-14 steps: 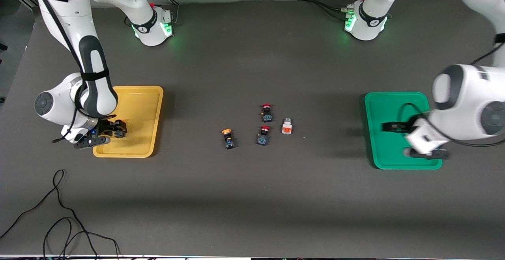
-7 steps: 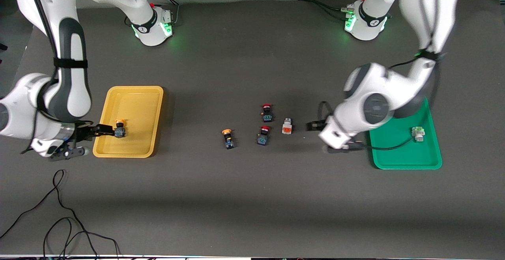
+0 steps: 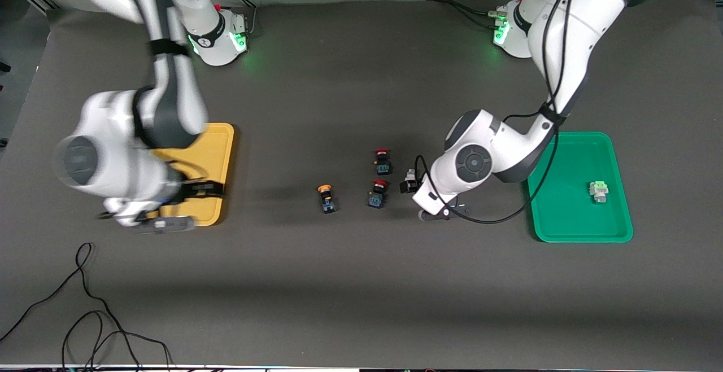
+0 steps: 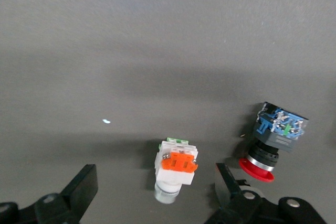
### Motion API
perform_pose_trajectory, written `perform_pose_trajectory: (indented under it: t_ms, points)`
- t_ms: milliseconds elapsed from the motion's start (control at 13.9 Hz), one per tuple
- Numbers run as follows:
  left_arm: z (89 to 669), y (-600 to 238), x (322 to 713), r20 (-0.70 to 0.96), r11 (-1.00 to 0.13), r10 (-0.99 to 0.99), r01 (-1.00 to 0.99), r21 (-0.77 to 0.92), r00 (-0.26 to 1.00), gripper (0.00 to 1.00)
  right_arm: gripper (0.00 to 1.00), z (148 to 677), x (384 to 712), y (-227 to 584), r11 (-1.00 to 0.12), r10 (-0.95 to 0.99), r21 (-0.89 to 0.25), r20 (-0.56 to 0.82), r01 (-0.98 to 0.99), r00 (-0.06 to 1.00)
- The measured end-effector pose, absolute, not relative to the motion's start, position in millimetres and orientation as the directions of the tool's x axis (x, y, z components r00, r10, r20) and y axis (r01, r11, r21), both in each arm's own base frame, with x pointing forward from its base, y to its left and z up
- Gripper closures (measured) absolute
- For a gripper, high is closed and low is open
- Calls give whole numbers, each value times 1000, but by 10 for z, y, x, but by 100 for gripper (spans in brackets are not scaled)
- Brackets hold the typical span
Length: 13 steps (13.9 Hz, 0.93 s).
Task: Place green and yellow buttons in trays
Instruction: 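Reach both grippers to the remaining green and yellow buttons, then grasp the yellow and green buttons with the right and left grippers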
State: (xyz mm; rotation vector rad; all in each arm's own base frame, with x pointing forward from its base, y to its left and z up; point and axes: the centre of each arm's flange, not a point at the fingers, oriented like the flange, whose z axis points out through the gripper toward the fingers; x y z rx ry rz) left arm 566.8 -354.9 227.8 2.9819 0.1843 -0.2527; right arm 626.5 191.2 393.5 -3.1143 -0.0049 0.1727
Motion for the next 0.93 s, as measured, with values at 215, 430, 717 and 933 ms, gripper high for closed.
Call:
perform_pose_trajectory:
  t_ms: [215,430,717,933]
  points:
    - [2120,-3682,5537,-168,-992,73,89,90,983,0,0,3671,6217,2867,-995,-74,-54,-103,-79,992]
    - [1941,-3678,5411,-168,-998,33,40,42,985,0,0,3272,6191,3486,-988,-145,-50,-75,-149,987]
    - [1887,-3700,5368,-157,-999,11,15,30,988,0,0,2795,6202,3763,-988,-146,-52,-20,-147,989]
    - [1888,-3707,5374,-149,-999,10,16,35,989,20,0,2347,6162,3890,-991,-129,-36,7,-129,992]
